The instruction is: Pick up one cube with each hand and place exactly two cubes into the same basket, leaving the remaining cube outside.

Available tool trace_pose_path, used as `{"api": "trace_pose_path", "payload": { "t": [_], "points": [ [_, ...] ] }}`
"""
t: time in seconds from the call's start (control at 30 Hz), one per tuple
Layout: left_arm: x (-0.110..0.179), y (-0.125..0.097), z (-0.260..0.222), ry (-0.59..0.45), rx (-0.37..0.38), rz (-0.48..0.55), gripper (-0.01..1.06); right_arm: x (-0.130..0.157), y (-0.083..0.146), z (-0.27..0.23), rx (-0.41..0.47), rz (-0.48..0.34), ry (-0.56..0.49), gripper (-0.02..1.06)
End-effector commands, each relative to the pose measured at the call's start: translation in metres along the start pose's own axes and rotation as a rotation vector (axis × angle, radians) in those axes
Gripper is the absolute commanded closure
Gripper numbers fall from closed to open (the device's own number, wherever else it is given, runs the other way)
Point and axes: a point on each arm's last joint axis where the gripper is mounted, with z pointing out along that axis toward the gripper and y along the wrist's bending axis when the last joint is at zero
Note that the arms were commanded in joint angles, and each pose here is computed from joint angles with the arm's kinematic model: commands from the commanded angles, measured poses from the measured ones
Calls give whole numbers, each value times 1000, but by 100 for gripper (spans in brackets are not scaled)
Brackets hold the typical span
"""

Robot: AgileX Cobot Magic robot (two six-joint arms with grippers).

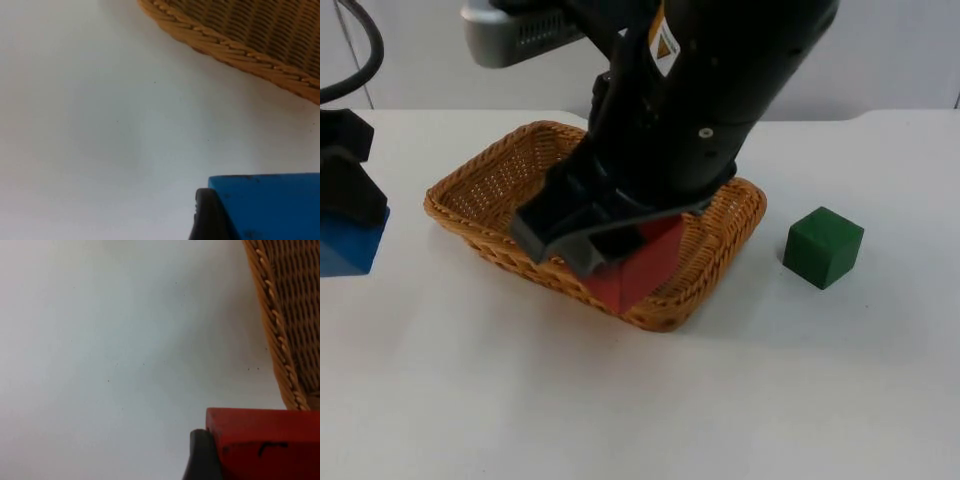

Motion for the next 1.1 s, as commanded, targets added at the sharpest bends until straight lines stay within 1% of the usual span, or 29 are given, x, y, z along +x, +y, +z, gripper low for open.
{"api": "trace_pose_path", "payload": {
  "t": [0.0,0.1,0.47,0.6,0.7,0.8,0.83,0.87,0.93,1.03,1.07],
  "points": [
    [1,-2,-2,-2,2,2,105,-3,1,-6,-2,-9,-21,105],
    [2,-2,-2,12,8,4,105,-2,1,-6,-5,-5,-19,105],
    [2,-2,-2,13,3,13,105,-2,1,-6,-6,-2,-9,105],
    [-1,-1,-1,-18,-8,6,105,-2,0,-5,2,-7,-17,105],
    [-3,0,-1,-43,-19,6,105,-3,-7,-4,5,-13,-20,105],
    [-8,1,-1,-89,-30,-8,105,-4,-25,-3,28,27,-17,105],
    [-11,2,-2,-102,-32,-9,105,-4,-27,-3,29,27,-16,105],
    [-11,2,-2,-102,-32,-9,105,-4,-27,-3,29,27,-16,105],
    [-21,0,-2,-109,-21,-10,105,-4,-42,-3,33,47,-13,105],
    [-37,0,3,-93,-1,-14,105,-4,-54,-2,47,63,-22,105],
    [-37,0,3,-93,-1,-14,105,-4,-54,-2,47,63,-22,105]
  ]
}}
